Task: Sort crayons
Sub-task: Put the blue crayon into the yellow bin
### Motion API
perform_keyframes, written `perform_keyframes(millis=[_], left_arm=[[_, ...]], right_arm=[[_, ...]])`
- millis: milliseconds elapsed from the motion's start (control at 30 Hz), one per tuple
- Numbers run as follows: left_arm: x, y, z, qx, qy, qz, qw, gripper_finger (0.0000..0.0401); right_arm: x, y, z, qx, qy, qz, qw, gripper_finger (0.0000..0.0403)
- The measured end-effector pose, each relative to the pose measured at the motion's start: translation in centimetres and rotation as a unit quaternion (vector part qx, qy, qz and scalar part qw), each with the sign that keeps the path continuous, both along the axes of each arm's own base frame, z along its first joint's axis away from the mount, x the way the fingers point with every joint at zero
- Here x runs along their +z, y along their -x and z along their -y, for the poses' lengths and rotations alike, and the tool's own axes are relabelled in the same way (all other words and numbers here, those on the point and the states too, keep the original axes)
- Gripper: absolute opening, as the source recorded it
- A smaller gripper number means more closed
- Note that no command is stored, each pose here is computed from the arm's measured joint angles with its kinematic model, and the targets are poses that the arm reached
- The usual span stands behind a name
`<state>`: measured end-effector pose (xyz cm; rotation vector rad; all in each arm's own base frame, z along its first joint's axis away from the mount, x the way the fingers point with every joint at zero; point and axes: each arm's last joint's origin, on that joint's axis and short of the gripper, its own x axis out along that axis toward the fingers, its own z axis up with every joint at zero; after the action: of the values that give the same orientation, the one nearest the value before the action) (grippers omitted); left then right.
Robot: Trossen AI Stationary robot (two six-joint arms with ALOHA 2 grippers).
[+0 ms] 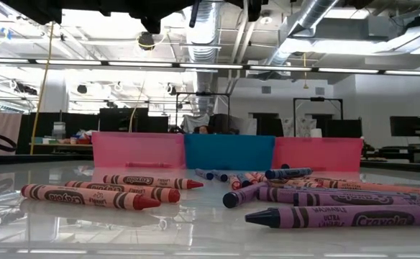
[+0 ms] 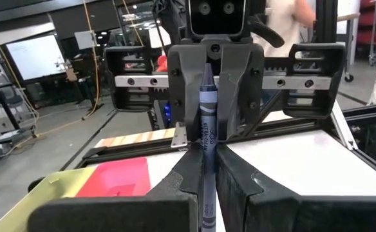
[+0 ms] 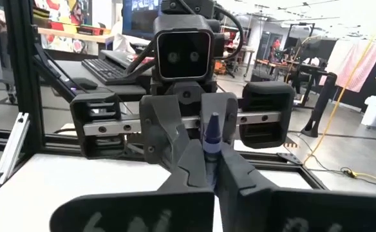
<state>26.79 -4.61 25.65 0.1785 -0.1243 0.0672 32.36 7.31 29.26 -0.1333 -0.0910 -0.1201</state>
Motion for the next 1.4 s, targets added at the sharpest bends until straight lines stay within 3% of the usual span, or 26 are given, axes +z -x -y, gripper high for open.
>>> perform_keyframes(millis=[233, 600, 800, 933, 1067, 1400], left_arm=[[-0.1, 0.0, -0.1, 0.012, 0.005, -0.004, 1.000, 0.0027], [-1.6, 0.0, -0.6, 0.099, 0.033, -0.078, 0.991, 0.0113], [-2.5, 0.2, -0.8, 0.147, 0.072, -0.109, 0.981, 0.0143], [-2.8, 0.2, -0.8, 0.148, 0.089, -0.118, 0.978, 0.0146], [-3.0, 0.2, -0.8, 0.149, 0.107, -0.123, 0.975, 0.0146], [-3.4, 0.3, -0.9, 0.152, 0.128, -0.141, 0.970, 0.0146]], right_arm=[[0.0, 0.0, 0.1, -0.010, -0.008, 0.002, 1.000, 0.0005], [0.7, 0.7, 0.9, -0.133, -0.012, 0.001, 0.991, 0.0005], [1.1, 2.2, 3.1, -0.313, -0.001, -0.051, 0.949, 0.0005], [1.1, 3.1, 6.0, -0.378, -0.005, -0.084, 0.922, 0.0005], [0.5, 3.9, 9.8, -0.398, -0.035, -0.121, 0.909, 0.0005], [-2.6, 7.2, 19.9, -0.398, -0.186, -0.240, 0.866, 0.0005]])
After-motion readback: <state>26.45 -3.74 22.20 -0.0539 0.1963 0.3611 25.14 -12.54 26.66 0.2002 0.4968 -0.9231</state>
